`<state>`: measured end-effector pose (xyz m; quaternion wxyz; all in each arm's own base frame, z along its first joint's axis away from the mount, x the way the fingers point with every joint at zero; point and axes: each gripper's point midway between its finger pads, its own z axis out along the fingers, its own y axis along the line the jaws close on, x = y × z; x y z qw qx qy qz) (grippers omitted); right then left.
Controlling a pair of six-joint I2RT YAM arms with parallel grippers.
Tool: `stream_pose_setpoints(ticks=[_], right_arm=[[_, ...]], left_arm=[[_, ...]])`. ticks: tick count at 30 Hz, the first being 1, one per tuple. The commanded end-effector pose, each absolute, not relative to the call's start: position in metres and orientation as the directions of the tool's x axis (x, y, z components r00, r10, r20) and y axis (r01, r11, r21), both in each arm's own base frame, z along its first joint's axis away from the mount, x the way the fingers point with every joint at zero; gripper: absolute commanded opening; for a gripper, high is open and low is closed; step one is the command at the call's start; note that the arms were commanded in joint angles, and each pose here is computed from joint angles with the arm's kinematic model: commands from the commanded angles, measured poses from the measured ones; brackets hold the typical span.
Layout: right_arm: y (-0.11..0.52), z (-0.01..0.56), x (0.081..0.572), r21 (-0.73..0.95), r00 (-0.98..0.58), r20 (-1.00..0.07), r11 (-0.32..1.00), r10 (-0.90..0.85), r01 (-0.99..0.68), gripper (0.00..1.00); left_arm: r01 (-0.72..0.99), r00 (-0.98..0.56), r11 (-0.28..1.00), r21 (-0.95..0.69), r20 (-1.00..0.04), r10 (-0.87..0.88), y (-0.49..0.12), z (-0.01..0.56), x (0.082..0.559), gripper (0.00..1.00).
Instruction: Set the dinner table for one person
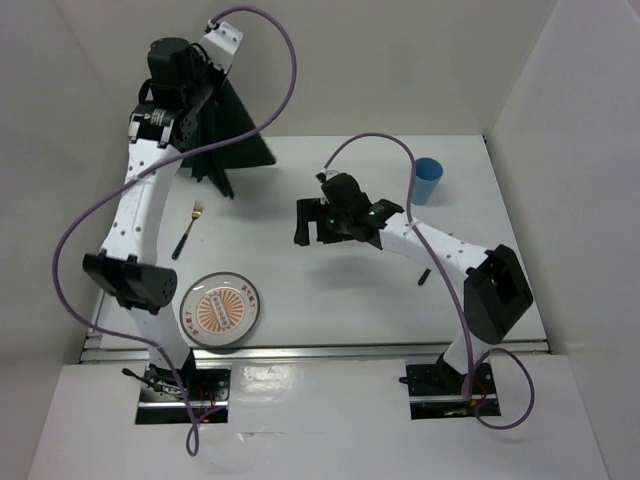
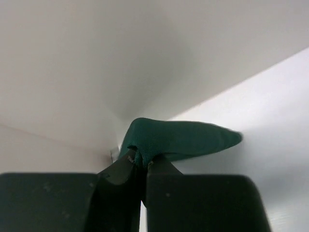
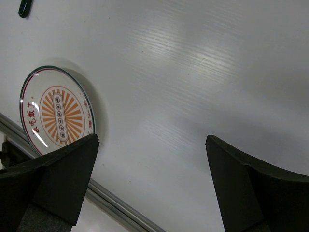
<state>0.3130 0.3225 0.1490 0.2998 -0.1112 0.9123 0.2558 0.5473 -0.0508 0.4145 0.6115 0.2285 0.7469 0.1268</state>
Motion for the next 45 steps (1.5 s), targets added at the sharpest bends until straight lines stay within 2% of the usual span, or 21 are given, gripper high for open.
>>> stream_pose_setpoints(ticks=[1,6,7,9,10,12,13,17,21,24,27,29,34,37,38,40,41,42,45], right_arm=[[0.309,0.191,0.315,0.429,-0.744,-0.668,0.835,0.036,-0.345,1.0],[0.272,0.212,0.311,0.341,-0.715,-0.697,0.903,0.058,-0.26,1.0],[0.267,0.215,0.309,0.332,-0.711,-0.701,0.909,0.06,-0.251,1.0],[0.256,0.216,0.302,0.317,-0.708,-0.703,0.919,0.06,-0.236,1.0],[0.248,0.215,0.292,0.316,-0.709,-0.703,0.919,0.06,-0.236,1.0],[0.233,0.208,0.282,0.292,-0.712,-0.701,0.932,0.055,-0.216,1.0],[0.226,0.21,0.274,0.292,-0.712,-0.701,0.932,0.055,-0.216,1.0],[0.208,0.178,0.252,0.276,-0.759,-0.649,0.945,0.049,-0.175,1.0],[0.205,0.152,0.246,0.252,-0.793,-0.609,0.953,0.022,-0.167,1.0],[0.208,0.14,0.249,0.256,-0.819,-0.572,0.958,0.041,-0.131,1.0],[0.204,0.132,0.24,0.26,-0.837,-0.545,0.959,0.048,-0.115,1.0],[0.205,0.133,0.237,0.283,-0.827,-0.56,0.949,0.047,-0.138,1.0],[0.199,0.11,0.24,0.33,-0.864,-0.502,0.93,0.031,-0.159,1.0],[0.18,0.092,0.254,0.395,-0.881,-0.45,0.918,0.146,-0.05,1.0],[0.175,0.102,0.268,0.486,-0.859,-0.46,0.873,0.223,-0.033,1.0],[0.167,0.088,0.261,0.575,-0.867,-0.41,0.818,0.285,-0.002,1.0],[0.174,0.09,0.256,0.639,-0.882,-0.38,0.768,0.279,-0.033,1.0],[0.177,0.096,0.262,0.671,-0.863,-0.41,0.739,0.295,-0.066,1.0],[0.186,0.09,0.248,0.715,-0.884,-0.387,0.691,0.264,-0.106,0.99]], left_arm=[[0.187,0.225,0.837,0.514,-0.852,0.473,-0.098,0.553,0.469,0.0],[0.207,0.22,0.827,0.523,-0.848,0.482,-0.101,0.559,0.43,0.0],[0.209,0.141,0.812,0.545,-0.838,0.526,-0.094,0.527,0.438,0.0],[0.221,0.103,0.803,0.553,-0.832,0.545,-0.089,0.51,0.427,0.0],[0.301,0.043,0.786,0.539,-0.832,0.554,-0.096,0.471,0.428,0.0],[0.373,0.004,0.782,0.499,-0.844,0.537,-0.102,0.445,0.414,0.0],[0.436,-0.068,0.773,0.461,-0.84,0.539,-0.107,0.406,0.412,0.0],[0.574,-0.29,0.776,0.262,-0.821,0.492,-0.126,0.313,0.402,0.0],[0.604,-0.473,0.785,0.139,-0.73,0.494,-0.131,0.236,0.405,0.0],[0.585,-0.546,0.805,0.104,-0.683,0.485,-0.125,0.205,0.407,0.0],[0.58,-0.575,0.809,0.091,-0.658,0.486,-0.12,0.189,0.402,0.0],[0.578,-0.573,0.811,0.085,-0.665,0.479,-0.116,0.188,0.395,0.0],[0.587,-0.542,0.802,0.11,-0.683,0.49,-0.115,0.191,0.393,0.0],[0.583,-0.552,0.805,0.112,-0.673,0.493,-0.113,0.184,0.391,0.0],[0.575,-0.555,0.81,0.113,-0.674,0.488,-0.109,0.184,0.389,0.0],[0.575,-0.553,0.81,0.114,-0.676,0.487,-0.108,0.183,0.388,0.0],[0.581,-0.56,0.807,0.102,-0.669,0.488,-0.109,0.178,0.385,0.0],[0.581,-0.56,0.807,0.102,-0.669,0.488,-0.109,0.178,0.385,0.0],[0.577,-0.57,0.811,0.094,-0.666,0.482,-0.109,0.173,0.381,0.0]])
